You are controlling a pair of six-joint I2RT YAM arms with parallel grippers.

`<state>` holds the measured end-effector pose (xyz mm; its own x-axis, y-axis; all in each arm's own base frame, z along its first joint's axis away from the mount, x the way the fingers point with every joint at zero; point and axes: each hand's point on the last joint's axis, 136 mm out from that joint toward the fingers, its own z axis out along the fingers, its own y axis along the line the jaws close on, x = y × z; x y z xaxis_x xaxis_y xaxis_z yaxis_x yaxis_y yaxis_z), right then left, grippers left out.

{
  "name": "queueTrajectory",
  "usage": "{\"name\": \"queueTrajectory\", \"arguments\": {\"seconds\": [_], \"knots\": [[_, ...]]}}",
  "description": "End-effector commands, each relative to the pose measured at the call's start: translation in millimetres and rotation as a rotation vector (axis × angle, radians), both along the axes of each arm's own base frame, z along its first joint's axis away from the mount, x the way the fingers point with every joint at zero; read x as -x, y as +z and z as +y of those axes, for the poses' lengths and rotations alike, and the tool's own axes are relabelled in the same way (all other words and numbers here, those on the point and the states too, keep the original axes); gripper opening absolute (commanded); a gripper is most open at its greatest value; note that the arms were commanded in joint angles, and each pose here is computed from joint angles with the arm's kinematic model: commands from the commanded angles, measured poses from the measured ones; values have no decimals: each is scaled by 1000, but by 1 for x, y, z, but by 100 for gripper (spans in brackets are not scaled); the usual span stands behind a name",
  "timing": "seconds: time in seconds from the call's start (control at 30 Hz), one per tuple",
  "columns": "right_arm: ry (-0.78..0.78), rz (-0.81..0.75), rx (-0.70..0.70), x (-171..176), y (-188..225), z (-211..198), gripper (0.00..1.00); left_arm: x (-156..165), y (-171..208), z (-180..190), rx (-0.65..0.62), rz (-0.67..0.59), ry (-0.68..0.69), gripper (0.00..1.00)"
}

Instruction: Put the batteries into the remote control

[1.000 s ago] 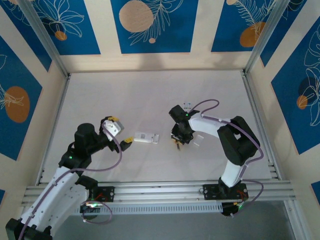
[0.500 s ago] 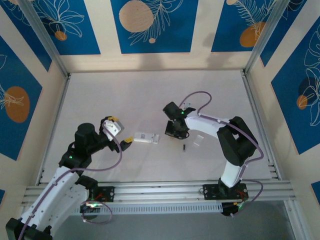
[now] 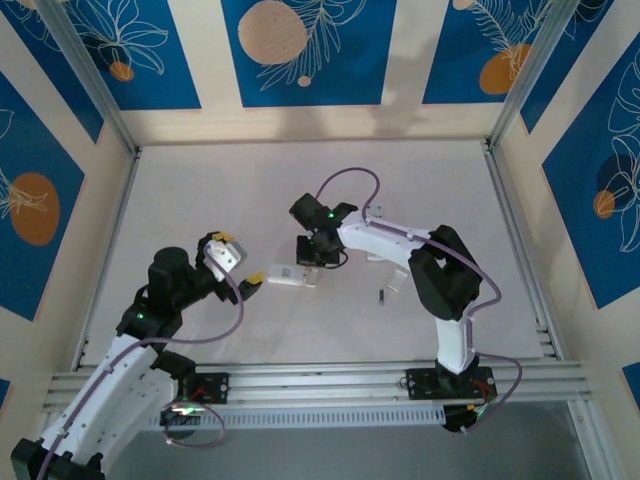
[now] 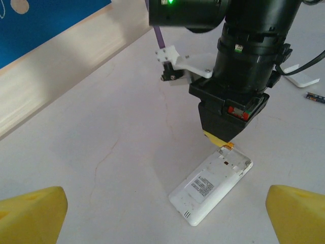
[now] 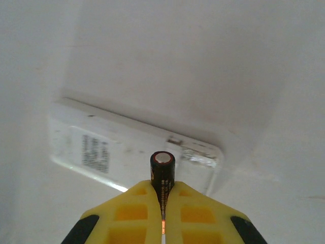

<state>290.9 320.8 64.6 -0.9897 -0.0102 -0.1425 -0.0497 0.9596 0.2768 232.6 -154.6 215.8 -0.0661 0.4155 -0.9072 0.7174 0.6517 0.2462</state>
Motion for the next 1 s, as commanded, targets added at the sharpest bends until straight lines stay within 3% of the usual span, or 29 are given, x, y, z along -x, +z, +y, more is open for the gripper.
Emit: {"name": "queueTrajectory", "arguments": {"seconds": [0.0, 0.33, 0.97], "knots": [[-14, 77, -4, 14, -2, -3, 8, 1, -1, 0, -9, -8, -3, 100], [-39, 191, 2, 30, -22, -2, 10, 1, -3, 0, -13, -3, -4, 100], [-57, 253, -13, 39, -35, 6, 18, 1, -3, 1, -15, -5, -3, 100]]}}
